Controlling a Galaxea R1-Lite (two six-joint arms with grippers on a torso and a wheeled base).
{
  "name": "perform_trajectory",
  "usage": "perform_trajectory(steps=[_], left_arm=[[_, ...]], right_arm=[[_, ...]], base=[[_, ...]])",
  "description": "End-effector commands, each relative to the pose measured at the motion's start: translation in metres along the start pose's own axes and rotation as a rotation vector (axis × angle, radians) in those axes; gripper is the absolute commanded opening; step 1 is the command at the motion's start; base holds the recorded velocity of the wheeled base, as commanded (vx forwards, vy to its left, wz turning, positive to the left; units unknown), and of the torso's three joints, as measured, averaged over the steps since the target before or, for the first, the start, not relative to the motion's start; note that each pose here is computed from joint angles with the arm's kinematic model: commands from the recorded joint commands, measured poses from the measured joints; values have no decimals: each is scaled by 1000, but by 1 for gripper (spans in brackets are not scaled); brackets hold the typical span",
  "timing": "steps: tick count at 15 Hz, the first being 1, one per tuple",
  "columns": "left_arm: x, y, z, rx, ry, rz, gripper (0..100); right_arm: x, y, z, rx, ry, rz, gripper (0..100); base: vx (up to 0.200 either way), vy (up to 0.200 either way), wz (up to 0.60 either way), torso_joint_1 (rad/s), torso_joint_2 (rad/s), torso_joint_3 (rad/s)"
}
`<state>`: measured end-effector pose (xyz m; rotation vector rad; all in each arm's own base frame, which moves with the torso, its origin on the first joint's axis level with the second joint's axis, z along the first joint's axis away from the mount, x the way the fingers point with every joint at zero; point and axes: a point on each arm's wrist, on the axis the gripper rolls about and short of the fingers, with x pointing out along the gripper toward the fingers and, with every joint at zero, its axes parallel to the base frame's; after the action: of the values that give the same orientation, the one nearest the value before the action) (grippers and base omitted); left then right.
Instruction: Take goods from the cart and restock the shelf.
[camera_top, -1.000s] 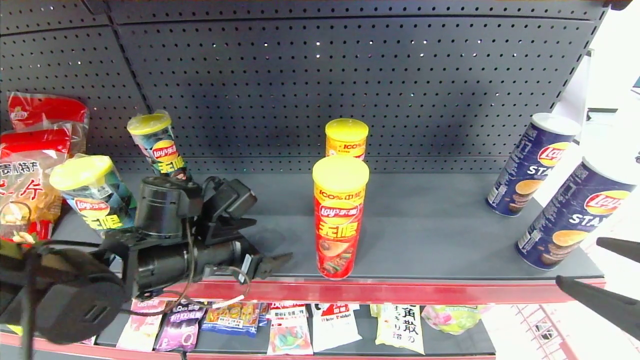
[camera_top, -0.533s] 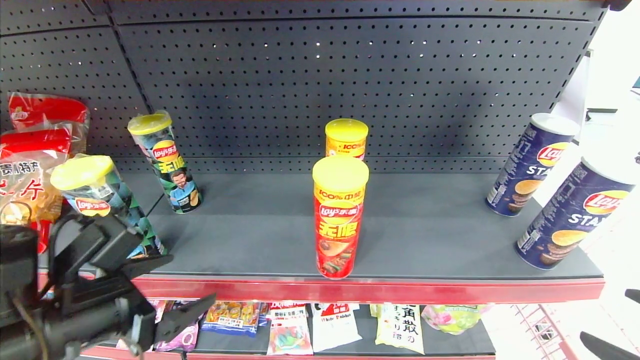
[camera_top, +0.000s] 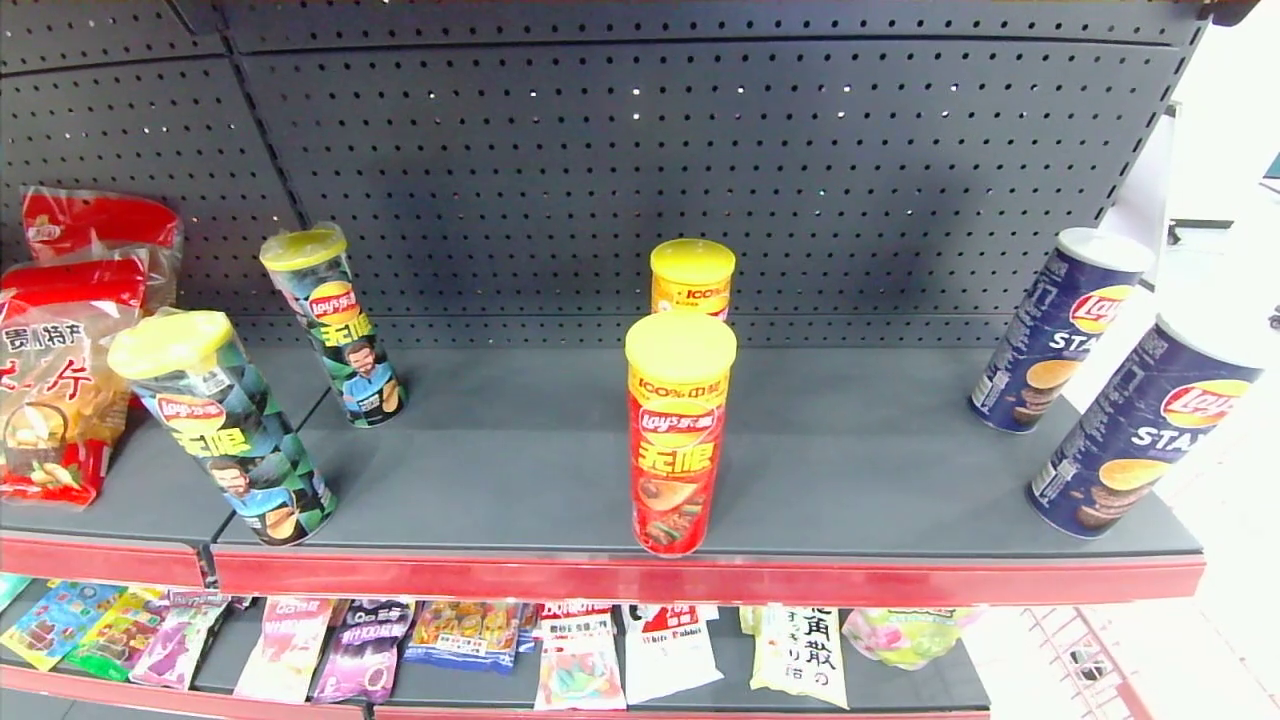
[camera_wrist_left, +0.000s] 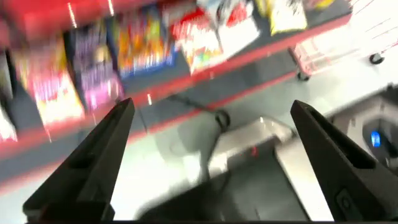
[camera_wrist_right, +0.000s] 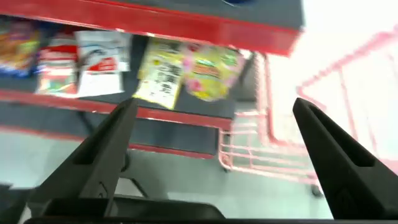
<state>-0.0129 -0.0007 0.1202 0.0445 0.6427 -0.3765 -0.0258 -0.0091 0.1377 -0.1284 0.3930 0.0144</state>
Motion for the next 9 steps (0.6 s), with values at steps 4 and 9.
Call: perform_trajectory(steps=[4, 9], left_arm=[[-21, -4, -37, -85, -231, 144, 100], [8, 2, -30, 2, -508, 165, 100]], right_arm=[[-4, 16, -41, 86, -12, -134, 100], [25, 16, -44, 82, -260, -97, 100]], base=[[0, 0, 0, 0, 0, 0], [0, 0, 0, 0, 0, 0]])
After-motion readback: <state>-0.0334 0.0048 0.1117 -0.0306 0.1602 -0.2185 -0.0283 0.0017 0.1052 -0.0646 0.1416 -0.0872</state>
